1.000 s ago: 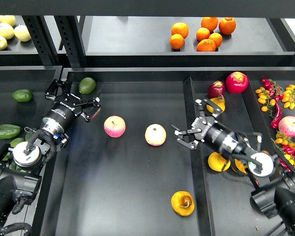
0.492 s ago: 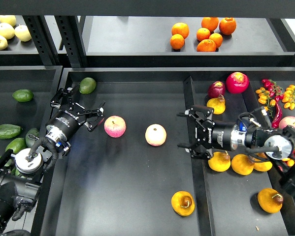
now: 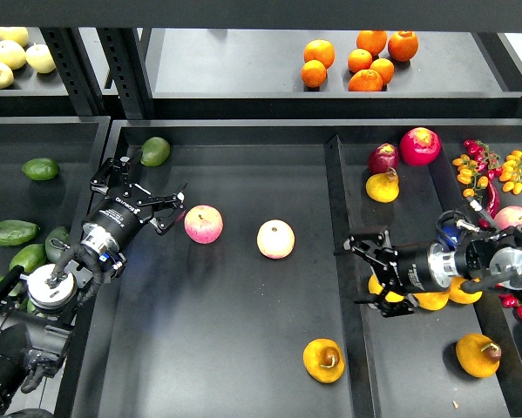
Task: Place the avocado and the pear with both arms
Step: 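Move the right gripper down toward the yellow pear in the middle bin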
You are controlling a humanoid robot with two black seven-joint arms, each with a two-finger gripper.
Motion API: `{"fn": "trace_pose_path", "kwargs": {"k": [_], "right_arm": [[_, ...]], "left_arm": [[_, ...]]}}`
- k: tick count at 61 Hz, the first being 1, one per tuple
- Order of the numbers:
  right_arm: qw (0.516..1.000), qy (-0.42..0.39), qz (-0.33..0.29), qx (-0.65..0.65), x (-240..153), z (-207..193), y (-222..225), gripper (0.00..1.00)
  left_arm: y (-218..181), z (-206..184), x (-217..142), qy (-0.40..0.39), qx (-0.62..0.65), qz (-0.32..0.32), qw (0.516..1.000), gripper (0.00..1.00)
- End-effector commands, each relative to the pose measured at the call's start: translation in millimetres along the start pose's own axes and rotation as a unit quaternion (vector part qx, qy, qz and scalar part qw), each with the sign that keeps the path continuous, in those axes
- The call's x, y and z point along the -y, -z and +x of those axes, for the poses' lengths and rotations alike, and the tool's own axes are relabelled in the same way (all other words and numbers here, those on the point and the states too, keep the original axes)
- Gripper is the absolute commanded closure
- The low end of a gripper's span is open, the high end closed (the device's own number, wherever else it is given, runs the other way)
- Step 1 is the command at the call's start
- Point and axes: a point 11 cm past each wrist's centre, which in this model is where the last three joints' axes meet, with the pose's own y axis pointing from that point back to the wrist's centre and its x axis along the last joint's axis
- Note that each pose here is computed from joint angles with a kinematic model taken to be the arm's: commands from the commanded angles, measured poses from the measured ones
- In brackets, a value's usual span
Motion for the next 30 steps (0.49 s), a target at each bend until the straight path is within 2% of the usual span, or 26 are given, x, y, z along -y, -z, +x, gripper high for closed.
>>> {"fn": "trace_pose_path", "kwargs": {"k": [1, 22, 30], "right_arm": [[0.999, -0.012, -0.042, -0.024, 0.5, 3.9, -14.7, 0.0], [0.993, 0.008, -0.112, -0.04, 21.8, -10.8, -55.9, 0.0], [0.992, 0.027, -0.115, -0.031, 37.0, -24.1, -64.5, 0.0]], "left_arm": [[-0.1, -0.3, 0.1, 0.0, 0.0, -0.001, 1.0, 0.01], [0.3, 1.3, -0.7, -0.002, -0.001, 0.0, 1.0, 0.01], [1.7, 2.8, -0.9, -0.004, -0.001, 0.002, 1.0, 0.01]]}}
